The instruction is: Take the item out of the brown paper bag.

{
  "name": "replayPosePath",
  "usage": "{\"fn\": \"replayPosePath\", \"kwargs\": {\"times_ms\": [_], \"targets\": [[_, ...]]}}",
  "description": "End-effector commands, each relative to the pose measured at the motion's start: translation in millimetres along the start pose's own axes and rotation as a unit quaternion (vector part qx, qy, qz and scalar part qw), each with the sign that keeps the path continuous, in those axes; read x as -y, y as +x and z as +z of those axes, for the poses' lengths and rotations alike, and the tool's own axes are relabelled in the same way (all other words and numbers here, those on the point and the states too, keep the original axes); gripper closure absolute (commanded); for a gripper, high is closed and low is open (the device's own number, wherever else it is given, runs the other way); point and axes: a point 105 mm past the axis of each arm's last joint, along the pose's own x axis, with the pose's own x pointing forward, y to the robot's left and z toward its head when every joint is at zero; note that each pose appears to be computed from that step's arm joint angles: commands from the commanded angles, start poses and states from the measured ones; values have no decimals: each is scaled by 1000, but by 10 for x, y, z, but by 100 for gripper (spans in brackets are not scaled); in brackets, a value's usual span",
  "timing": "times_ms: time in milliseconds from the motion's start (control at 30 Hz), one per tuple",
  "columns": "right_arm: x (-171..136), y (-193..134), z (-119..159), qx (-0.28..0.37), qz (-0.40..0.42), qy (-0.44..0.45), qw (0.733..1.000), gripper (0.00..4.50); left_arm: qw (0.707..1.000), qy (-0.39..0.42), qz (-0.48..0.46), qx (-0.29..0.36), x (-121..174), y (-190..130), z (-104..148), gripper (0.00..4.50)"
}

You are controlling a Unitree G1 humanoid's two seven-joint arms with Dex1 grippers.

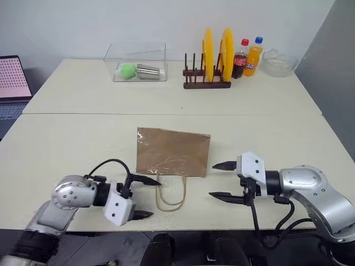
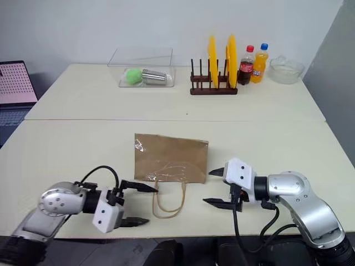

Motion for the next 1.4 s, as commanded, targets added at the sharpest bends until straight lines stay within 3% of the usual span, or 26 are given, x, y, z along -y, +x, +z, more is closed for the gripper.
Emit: {"fn": "replayPosePath", "kwargs": {"times_ms": [33,133,233,567,633,867,1000,1133,1400], "targets": [[-26,-43,90,9,-5,-13,1000,69,1000,12,4,16,13,95,1,0],[-32,-62,71,4,-6,-11,1000,69,1000,14,8,26,-9,134,-2,0],[-34,-69,56,1,-7,-8,1000,64,999,15,5,31,-2,157,-16,61],[-31,-85,71,1,-6,-6,1000,64,999,13,2,49,-13,253,-42,400],[-37,-88,76,0,-6,-7,1000,64,998,-2,13,55,-67,254,-22,445],[-106,-77,78,-9,13,-52,999,64,979,-157,86,98,-541,197,197,445],[-204,-54,89,-6,42,-82,996,64,952,-264,96,124,-765,165,338,445],[-222,-51,76,-9,52,-90,995,64,941,-312,38,124,-689,109,429,445],[-199,-15,127,-2,49,-87,995,64,958,-279,-24,63,-361,82,303,445]]}}
